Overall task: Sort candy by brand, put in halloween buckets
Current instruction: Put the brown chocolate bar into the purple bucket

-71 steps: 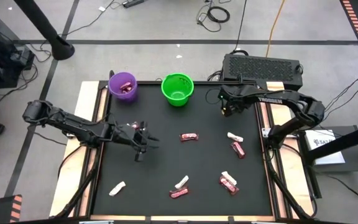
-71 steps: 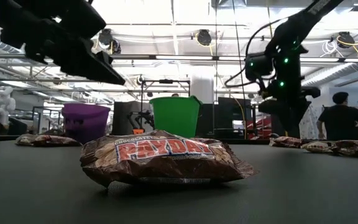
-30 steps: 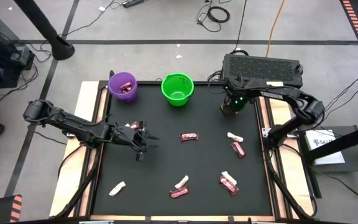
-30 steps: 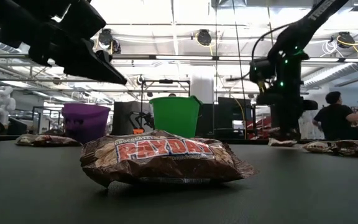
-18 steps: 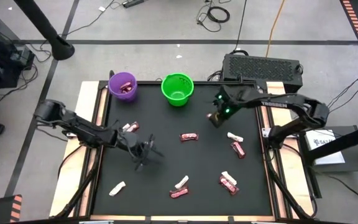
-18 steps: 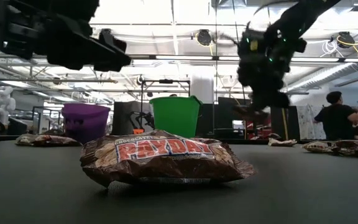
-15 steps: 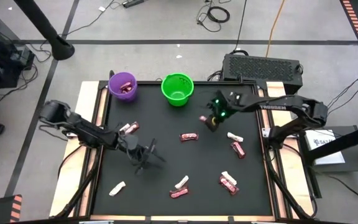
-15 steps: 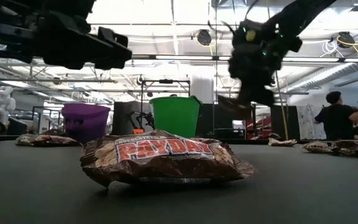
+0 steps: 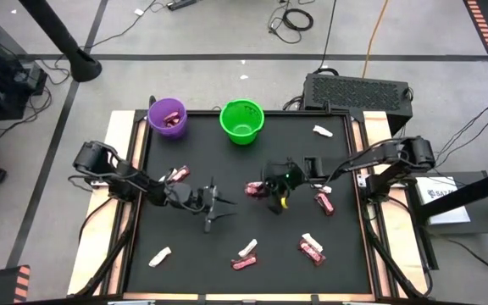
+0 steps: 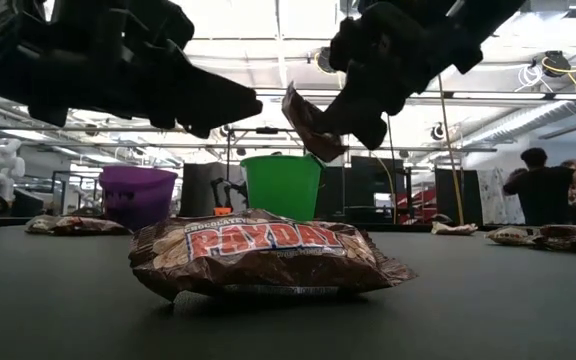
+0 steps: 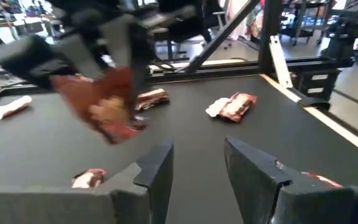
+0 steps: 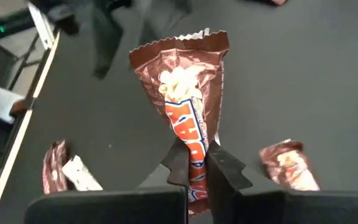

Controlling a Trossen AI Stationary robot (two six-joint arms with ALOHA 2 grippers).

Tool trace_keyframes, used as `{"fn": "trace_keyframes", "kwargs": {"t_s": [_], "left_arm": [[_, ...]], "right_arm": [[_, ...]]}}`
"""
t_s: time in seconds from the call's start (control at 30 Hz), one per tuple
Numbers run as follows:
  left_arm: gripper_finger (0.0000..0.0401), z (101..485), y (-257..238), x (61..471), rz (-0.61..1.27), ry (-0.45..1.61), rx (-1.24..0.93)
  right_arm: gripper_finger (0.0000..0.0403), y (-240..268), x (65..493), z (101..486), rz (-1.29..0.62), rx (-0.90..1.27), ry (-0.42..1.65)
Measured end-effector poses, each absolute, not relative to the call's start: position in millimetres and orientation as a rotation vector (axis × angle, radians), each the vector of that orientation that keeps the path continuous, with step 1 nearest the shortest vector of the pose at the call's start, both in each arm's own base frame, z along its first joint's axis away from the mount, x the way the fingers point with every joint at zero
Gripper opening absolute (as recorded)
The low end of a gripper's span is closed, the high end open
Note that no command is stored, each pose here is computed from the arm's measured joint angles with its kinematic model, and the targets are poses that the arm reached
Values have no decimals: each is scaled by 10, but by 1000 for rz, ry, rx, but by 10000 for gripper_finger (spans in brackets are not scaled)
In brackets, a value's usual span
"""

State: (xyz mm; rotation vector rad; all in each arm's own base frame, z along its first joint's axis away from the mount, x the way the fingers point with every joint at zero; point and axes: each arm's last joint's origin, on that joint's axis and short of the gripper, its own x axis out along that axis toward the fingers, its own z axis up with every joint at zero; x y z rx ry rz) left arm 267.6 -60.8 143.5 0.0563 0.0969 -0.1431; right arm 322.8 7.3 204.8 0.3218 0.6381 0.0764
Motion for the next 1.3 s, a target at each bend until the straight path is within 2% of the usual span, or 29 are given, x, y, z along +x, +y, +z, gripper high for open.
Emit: {"fn": "trace_keyframes", "kwargs": {"t_s": [0.3,0.5,1.03,1.3], "left_arm": [[150,1481,-534,2695,-63,51,75],[150,1486,-542,2695,-98,43,109],[150,1552,-395,2792,-2,29,117],[150,1536,-378,2797,-115,38,126]], "right_arm": [[20,282,3272,1980,126,296,638],[20,281,3279,1989,111,290,623],[20,282,3282,1993,115,291,619],[20,282,3281,1992,120,276,618]]}}
